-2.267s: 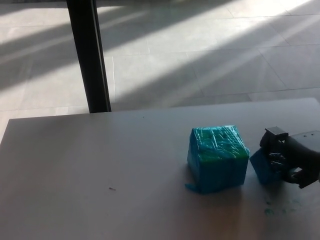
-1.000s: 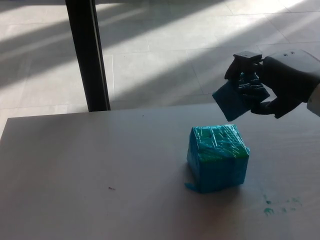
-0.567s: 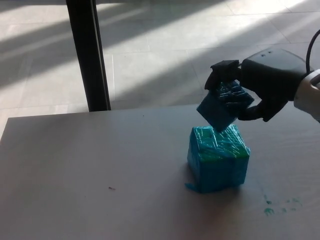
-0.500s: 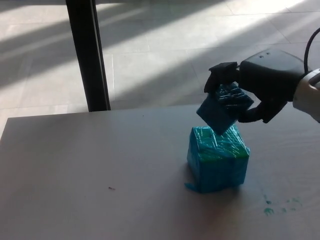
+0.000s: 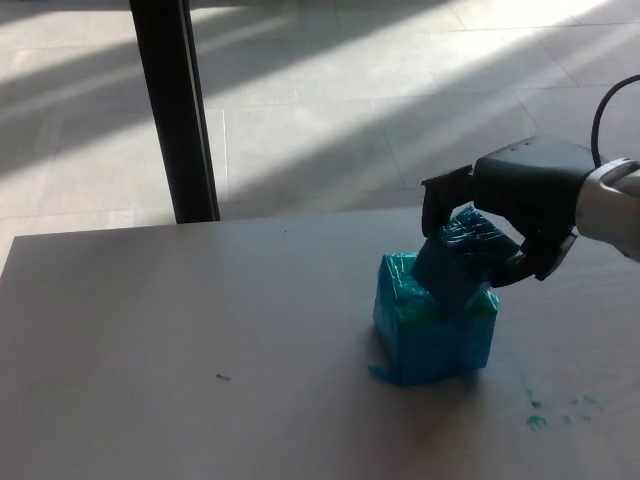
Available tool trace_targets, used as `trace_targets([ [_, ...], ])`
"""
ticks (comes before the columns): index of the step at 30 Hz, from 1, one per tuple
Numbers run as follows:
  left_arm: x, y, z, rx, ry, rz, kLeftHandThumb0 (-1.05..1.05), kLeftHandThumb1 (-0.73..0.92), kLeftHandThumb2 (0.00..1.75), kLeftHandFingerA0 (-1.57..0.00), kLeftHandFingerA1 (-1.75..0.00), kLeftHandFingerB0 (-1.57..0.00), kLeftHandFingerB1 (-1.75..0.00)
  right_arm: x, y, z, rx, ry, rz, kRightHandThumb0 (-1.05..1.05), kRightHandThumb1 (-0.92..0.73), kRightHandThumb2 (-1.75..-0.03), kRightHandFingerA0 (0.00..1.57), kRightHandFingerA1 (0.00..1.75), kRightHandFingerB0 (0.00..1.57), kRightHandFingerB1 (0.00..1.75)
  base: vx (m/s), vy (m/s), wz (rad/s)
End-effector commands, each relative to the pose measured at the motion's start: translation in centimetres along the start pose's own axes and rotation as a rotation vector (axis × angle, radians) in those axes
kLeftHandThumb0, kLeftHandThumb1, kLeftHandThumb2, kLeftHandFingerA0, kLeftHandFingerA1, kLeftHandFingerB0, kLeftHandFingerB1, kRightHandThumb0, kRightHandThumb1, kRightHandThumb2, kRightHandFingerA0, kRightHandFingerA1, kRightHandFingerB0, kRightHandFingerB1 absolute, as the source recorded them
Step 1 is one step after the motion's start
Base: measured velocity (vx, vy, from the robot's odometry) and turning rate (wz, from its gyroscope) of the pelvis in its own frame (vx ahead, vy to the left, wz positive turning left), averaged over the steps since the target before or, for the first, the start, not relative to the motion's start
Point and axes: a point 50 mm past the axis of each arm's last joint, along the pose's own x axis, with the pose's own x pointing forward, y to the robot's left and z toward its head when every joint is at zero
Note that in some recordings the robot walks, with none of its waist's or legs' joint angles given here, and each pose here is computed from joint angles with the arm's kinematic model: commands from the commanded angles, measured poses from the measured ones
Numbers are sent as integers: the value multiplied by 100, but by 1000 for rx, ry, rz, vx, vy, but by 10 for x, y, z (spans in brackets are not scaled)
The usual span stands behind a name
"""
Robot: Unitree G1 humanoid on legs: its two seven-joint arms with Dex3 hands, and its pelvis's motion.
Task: The robot uses its right hand to pick up the small cube kept on the middle on the desk and place it on the bigger cube kept next to it
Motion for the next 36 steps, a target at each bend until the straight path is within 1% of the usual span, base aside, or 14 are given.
trace_targets([
  [1, -2, 6, 4, -4, 3, 17, -24, -26, 75, -106, -112, -117, -118, 11, 12, 1, 9, 5, 2, -26, -60, -73, 87, 168, 84, 97, 0, 0, 0],
  [4, -2, 6, 2, 5, 4, 3, -25, -27, 75, -103, -111, -113, -117, 16, 16, 3, 11, 6, -11, -26, -61, -76, 86, 166, 85, 94, 0, 0, 0],
  [5, -2, 6, 2, 2, 3, 2, -31, -31, 87, -77, -138, -88, -146, 17, 16, 3, 9, 8, -16, -26, -62, -75, 86, 167, 83, 104, 0, 0, 0],
  [7, -2, 6, 0, -10, 8, 5, -25, -26, 75, -104, -111, -116, -117, 21, 19, 4, 5, 35, -27, -25, -58, -75, 92, 164, 83, 122, 0, 0, 0],
  [12, -2, 6, 1, -4, 11, 11, -25, -35, 83, -90, -134, -102, -137, 27, 20, 4, 2, 71, -48, -24, -63, -75, 82, 169, 77, 130, 0, 0, 0],
  [15, -2, 5, 0, 4, 10, 13, -24, -26, 75, -109, -113, -117, -117, 26, 21, 2, -9, 76, -37, -28, -52, -83, 100, 159, 89, 105, 0, 0, 0],
  [16, -2, 6, 0, -1, 9, 10, -24, -27, 74, -110, -114, -119, -118, 26, 22, 0, 6, 96, 20, -28, -62, -71, 85, 158, 82, 68, 0, 0, 0],
  [18, -2, 6, 1, -6, 9, 12, -24, -27, 75, -109, -113, -121, -119, 25, 21, -1, -24, 120, 76, -33, -70, -68, 78, 157, 68, 59, 0, 0, 0],
  [20, -2, 6, 0, -16, 9, 13, -24, -35, 83, -91, -136, -104, -136, 24, 20, -1, -28, 129, 151, -44, -71, -61, 68, 112, 19, 40, 0, 0, 0],
  [21, -2, 6, 0, -16, 8, 14, -24, -35, 83, -91, -136, -104, -136, 24, 19, -1, -22, 139, 183, -44, -71, -61, 68, 112, 19, 40, 0, 0, 0],
  [23, -2, 6, 1, -2, 10, 16, -24, -27, 75, -108, -113, -119, -118, 22, 17, -3, -57, 191, 258, -75, -43, -84, 2, 27, 1, 28, 0, 0, 0],
  [24, -2, 6, 0, -10, 8, 12, -24, -27, 75, -104, -111, -119, -118, 20, 15, -6, -53, 224, 334, -83, -50, -89, 0, 17, 0, 12, 0, 0, 0],
  [35, -3, 7, 3, 9, 8, 12, -24, -26, 75, -105, -112, -116, -117, 17, 9, 2, -58, 200, 318, -83, -50, -90, 0, 26, 0, 10, 0, 0, 0],
  [36, -3, 7, 2, 18, 9, 11, -24, -25, 76, -106, -112, -115, -117, 17, 8, 2, -48, 193, 303, -93, -35, -72, 0, 0, 0, 0, 0, 0, 0],
])
